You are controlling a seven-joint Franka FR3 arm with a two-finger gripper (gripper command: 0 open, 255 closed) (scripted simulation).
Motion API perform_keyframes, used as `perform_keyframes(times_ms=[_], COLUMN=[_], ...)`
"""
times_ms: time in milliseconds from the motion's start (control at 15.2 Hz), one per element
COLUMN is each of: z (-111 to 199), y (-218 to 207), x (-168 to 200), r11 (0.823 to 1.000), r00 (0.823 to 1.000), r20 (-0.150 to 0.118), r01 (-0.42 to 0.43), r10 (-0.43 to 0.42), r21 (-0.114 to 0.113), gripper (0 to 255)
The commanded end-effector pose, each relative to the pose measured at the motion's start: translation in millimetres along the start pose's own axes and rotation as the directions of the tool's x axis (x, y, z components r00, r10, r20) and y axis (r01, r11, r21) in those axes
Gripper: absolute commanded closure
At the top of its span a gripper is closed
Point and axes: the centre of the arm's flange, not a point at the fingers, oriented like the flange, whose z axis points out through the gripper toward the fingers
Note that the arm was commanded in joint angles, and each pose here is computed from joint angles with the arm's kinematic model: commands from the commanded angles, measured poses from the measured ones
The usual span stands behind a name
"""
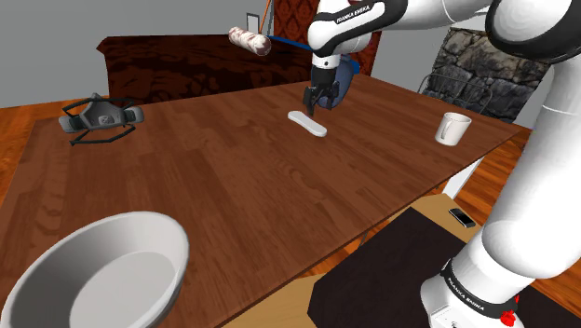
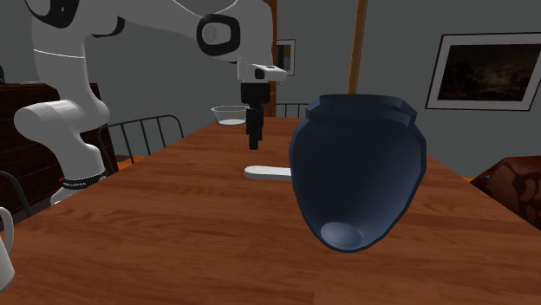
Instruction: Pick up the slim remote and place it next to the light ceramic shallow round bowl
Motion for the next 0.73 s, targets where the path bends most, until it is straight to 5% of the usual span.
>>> perform_keyframes(times_ms=[0,264,660], z=[11.5,32.1,60.1], y=[5.7,17.4,17.8], x=[23.3,69.8,73.8], r11=[1.000,1.000,1.000], r00=[1.000,1.000,1.000], r20=[-0.004,-0.011,-0.012], r01=[-0.002,-0.006,-0.007], r10=[0.002,0.007,0.007], r21=[0.006,0.018,0.019], gripper=[0,0,0])
